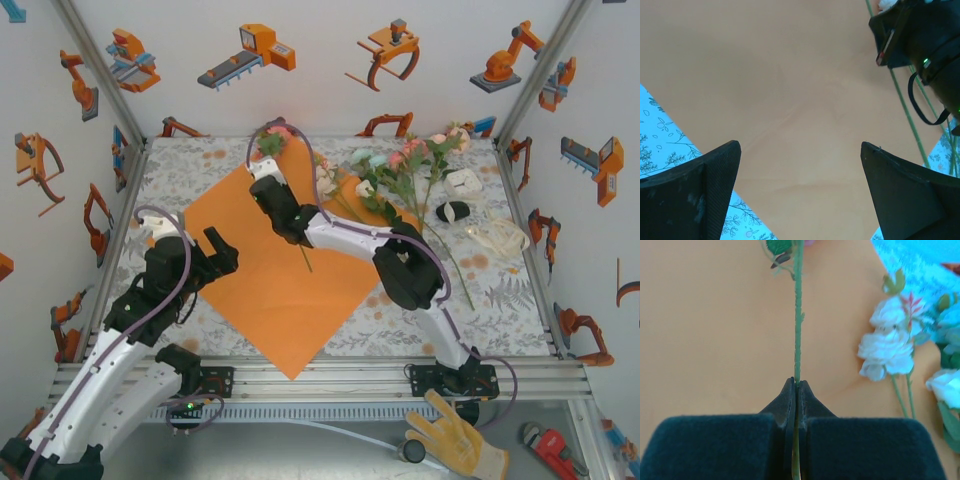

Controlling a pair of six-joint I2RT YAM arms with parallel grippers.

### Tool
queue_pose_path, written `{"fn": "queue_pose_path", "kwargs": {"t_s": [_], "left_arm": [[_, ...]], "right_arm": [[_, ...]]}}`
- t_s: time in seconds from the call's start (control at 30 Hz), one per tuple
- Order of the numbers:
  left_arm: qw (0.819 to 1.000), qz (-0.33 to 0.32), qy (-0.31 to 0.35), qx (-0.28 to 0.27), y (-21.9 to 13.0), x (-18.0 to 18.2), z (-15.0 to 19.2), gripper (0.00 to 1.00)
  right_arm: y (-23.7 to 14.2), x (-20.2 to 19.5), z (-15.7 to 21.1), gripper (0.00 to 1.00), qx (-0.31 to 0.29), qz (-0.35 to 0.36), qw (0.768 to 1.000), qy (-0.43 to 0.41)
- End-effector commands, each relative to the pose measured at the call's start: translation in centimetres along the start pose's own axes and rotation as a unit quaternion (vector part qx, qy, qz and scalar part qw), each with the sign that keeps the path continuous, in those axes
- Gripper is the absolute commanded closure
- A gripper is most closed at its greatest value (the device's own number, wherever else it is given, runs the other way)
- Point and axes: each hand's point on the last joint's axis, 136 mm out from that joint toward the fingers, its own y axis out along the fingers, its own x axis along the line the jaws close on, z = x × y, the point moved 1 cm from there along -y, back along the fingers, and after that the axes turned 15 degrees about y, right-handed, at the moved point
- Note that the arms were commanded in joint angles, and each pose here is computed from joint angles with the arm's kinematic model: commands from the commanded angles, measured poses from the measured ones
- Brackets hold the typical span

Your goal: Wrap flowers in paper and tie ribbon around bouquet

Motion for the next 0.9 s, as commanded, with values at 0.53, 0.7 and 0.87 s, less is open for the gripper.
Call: {"fn": "queue_pose_path", "kwargs": {"t_s": [0.53, 0.7, 0.87], "left_arm": [[1.0, 0.001, -0.001, 0.006, 0.3, 0.0, 0.2, 0.03], [1.0, 0.001, -0.005, 0.009, 0.5, 0.1, 0.8, 0.03], [1.0, 0.005, -0.006, 0.012, 0.7, -0.1, 0.9, 0.03]], "right_arm": [[3.9, 2.2, 6.1, 1.0, 0.042, 0.05, 0.994, 0.091], [3.4, 1.6, 8.1, 0.87, 0.071, 0.053, 0.993, 0.081], [1.8, 1.6, 6.6, 0.63, 0.081, 0.035, 0.992, 0.089]]}}
